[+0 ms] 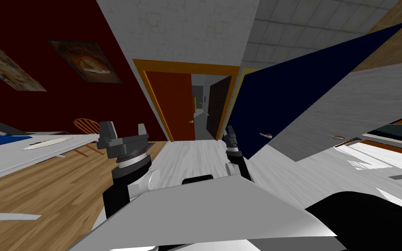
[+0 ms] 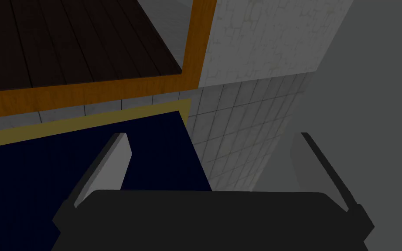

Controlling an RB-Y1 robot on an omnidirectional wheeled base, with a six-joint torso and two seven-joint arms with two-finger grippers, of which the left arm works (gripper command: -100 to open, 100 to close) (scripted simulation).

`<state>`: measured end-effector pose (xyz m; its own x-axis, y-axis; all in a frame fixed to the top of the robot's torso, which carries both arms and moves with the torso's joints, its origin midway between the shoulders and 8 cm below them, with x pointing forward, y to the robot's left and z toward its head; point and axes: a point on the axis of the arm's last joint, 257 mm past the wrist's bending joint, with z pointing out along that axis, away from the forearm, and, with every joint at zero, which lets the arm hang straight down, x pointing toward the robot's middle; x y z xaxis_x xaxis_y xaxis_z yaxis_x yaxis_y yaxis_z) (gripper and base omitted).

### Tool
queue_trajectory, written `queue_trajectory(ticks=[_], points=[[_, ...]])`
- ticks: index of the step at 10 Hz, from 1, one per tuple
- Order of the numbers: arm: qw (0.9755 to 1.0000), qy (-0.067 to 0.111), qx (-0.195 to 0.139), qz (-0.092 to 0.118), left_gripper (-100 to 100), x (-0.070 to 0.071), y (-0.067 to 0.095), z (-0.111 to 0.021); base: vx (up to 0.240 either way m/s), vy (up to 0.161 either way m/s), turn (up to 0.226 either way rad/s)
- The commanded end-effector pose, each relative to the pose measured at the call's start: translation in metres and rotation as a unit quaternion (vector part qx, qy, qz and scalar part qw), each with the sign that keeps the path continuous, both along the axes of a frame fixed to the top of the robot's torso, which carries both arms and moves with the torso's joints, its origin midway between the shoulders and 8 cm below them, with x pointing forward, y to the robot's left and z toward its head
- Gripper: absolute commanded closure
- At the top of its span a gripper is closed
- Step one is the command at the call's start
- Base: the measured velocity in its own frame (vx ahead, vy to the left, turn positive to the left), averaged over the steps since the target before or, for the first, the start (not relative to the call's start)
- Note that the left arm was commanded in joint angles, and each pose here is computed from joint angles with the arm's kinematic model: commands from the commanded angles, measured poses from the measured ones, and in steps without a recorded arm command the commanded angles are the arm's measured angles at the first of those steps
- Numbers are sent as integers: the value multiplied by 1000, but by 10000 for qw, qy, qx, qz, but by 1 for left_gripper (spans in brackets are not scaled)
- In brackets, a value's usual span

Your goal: Push the door open

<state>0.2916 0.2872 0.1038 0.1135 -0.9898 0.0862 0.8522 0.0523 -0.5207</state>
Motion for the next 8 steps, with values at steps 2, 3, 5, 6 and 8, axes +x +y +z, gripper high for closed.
queue_trajectory(ticks=[2,3,5,6,8], points=[[9998,168,38,-77,-100,15,-3,-15,99,43,2],[9996,237,51,-107,-100,21,-4,-21,172,-46,33],[9992,366,72,-158,-100,31,-5,-33,177,-40,3],[9987,464,87,-195,-100,40,-7,-42,147,-31,11],[9981,566,103,-233,-100,48,-8,-52,118,-9,7]])
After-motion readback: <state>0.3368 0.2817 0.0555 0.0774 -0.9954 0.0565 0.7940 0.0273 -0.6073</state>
